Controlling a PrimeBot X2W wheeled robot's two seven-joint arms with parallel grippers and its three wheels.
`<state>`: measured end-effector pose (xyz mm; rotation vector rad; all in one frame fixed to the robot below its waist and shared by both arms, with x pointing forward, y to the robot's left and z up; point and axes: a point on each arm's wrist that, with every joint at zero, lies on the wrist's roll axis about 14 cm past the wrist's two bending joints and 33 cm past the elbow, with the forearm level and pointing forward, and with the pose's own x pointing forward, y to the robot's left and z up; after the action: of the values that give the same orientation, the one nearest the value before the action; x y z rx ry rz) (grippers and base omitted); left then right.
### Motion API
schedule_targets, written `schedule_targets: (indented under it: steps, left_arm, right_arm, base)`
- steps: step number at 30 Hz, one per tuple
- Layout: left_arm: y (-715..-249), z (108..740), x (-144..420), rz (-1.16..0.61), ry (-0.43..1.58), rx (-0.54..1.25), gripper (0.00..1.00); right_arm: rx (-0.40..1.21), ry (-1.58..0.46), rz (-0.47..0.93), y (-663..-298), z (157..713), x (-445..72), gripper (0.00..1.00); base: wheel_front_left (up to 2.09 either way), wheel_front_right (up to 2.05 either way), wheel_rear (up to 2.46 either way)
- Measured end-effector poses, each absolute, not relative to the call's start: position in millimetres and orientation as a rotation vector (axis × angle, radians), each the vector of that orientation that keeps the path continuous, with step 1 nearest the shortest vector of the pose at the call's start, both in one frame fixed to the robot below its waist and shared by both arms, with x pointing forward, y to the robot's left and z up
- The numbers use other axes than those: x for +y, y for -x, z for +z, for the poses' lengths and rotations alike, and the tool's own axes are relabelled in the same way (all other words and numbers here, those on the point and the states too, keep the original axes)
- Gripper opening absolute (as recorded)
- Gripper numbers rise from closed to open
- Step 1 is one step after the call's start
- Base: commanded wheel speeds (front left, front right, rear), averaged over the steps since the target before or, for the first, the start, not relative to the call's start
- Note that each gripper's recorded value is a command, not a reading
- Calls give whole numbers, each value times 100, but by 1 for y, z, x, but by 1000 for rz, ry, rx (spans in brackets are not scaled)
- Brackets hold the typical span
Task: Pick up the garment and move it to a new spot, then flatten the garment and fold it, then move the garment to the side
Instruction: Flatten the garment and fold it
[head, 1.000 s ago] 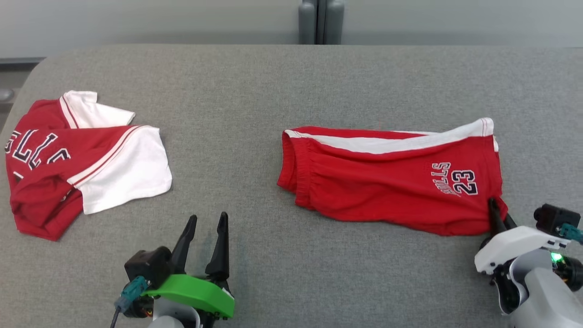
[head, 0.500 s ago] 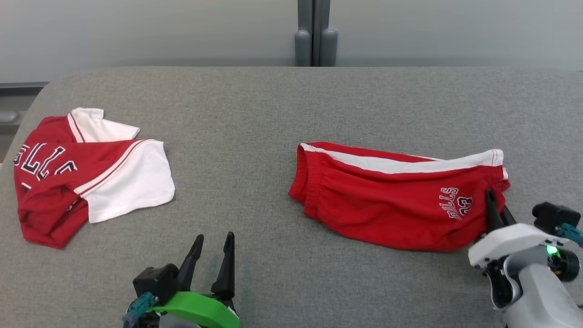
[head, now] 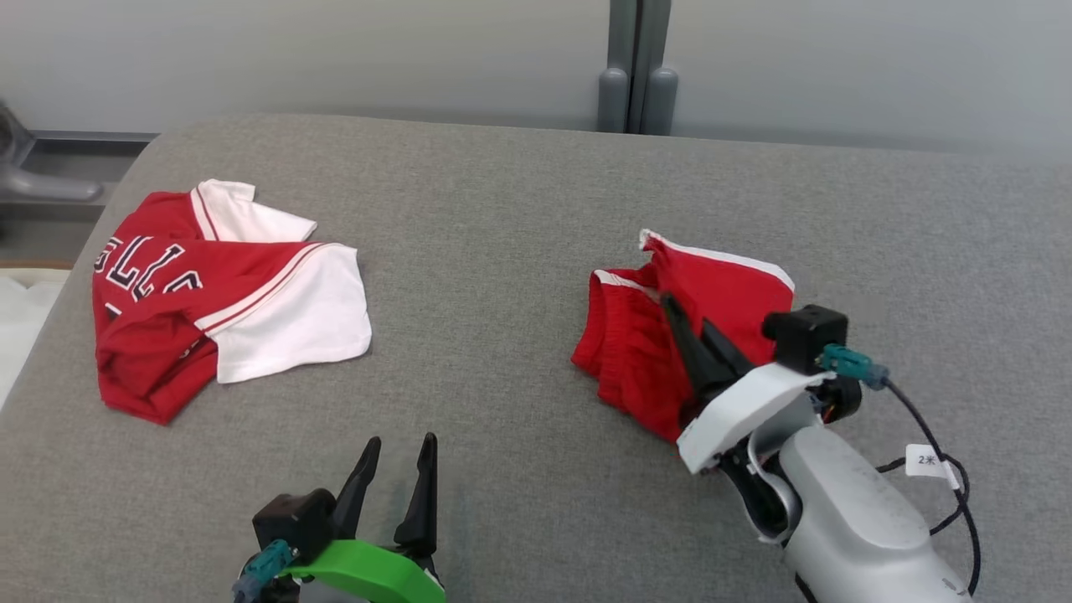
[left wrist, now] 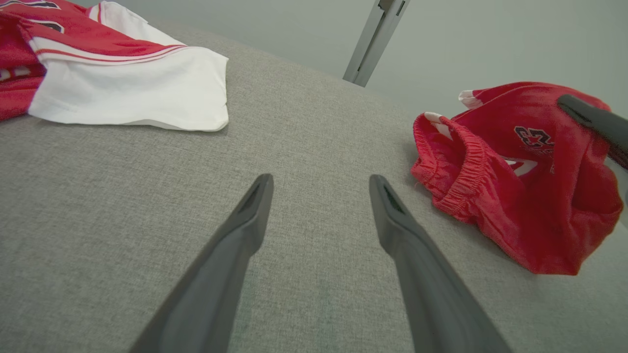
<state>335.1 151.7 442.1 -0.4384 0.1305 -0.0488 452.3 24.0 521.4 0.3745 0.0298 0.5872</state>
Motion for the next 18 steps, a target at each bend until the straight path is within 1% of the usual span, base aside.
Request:
schedule_targets:
  steps: [1,2,3,4,8,11,14,18]
  left_arm:
    - [-334,442,154,-42,438,129,100]
    - [-332,442,156,-35,438,128,100]
    - [-331,442,157,-29,438,128,100]
    - [-330,442,159,-25,438,127,100]
    - [-328,440,163,-10,437,129,100]
    - [-329,441,164,-5,431,129,100]
    - [-333,443,162,-21,397,122,100]
    - [-340,450,158,-47,316,105,100]
  right_arm:
    - [47,-365,619,-447,517,34,0]
    - [67,-358,644,-443,513,42,30]
    - [82,-359,661,-439,509,48,45]
    - [92,-357,679,-436,507,54,100]
    - [148,-333,733,-421,492,69,100]
    - [128,-326,736,-421,497,68,100]
    - [71,-319,692,-430,510,52,100]
    - [12,-274,550,-444,514,4,100]
  base:
    - [0,0,0]
    - [0,0,0]
    - [0,0,0]
    - [0,0,0]
    - [0,0,0]
    - [0,0,0]
    - [0,0,0]
    - [0,0,0]
